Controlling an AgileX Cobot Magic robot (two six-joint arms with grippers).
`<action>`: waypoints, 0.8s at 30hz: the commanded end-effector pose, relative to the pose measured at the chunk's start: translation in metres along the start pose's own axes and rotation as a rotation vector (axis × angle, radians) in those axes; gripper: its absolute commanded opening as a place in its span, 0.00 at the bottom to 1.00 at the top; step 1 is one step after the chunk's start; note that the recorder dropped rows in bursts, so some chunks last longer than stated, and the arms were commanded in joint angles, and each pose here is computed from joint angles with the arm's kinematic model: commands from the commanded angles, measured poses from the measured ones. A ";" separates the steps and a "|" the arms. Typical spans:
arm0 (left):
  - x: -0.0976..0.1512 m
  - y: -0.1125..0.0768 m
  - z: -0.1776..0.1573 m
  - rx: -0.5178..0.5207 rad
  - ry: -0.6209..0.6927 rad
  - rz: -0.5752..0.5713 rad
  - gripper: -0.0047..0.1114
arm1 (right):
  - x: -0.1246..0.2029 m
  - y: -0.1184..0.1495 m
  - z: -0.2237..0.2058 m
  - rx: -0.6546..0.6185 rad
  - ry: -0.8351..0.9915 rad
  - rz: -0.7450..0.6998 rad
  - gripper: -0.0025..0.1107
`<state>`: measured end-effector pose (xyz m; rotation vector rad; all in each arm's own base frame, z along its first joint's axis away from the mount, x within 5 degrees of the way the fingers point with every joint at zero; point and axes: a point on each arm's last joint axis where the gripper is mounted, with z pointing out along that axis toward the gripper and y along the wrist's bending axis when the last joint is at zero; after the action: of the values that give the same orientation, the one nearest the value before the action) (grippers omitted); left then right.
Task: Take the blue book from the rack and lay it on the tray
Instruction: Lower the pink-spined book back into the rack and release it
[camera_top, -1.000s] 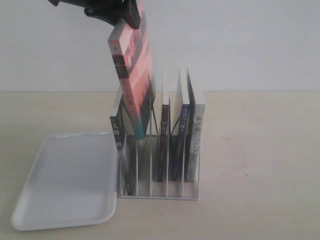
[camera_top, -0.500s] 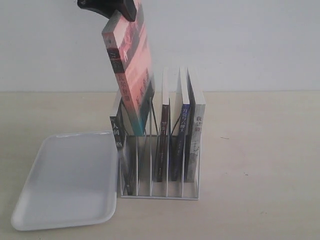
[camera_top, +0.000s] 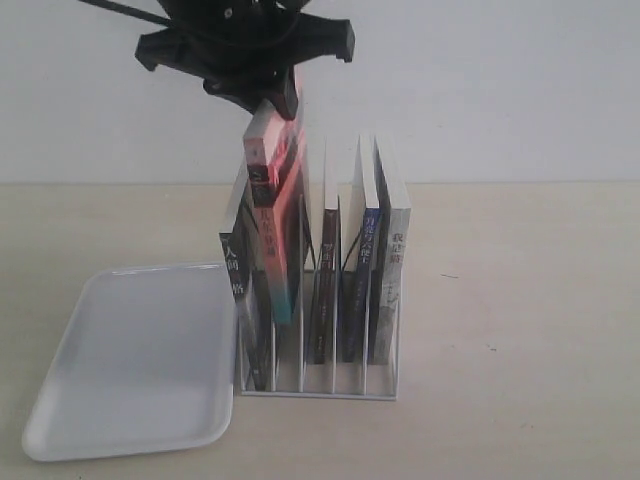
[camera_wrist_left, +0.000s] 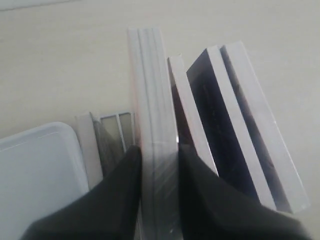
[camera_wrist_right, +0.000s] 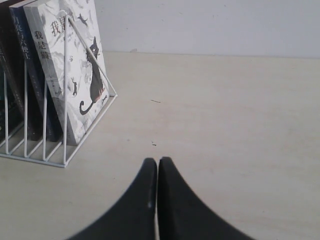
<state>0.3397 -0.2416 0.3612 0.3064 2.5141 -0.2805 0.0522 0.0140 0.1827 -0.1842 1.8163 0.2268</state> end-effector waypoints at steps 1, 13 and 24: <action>0.000 -0.007 0.021 0.009 0.011 0.010 0.08 | -0.001 0.000 0.000 0.002 -0.012 -0.004 0.02; 0.008 -0.008 0.059 -0.024 0.082 0.024 0.08 | -0.001 0.000 0.000 0.002 -0.012 -0.004 0.02; 0.009 -0.008 0.057 -0.027 0.089 0.042 0.41 | -0.001 0.000 0.000 0.002 -0.012 -0.004 0.02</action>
<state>0.3646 -0.2602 0.3043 0.3482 2.6134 -0.2105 0.0522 0.0140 0.1827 -0.1842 1.8163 0.2268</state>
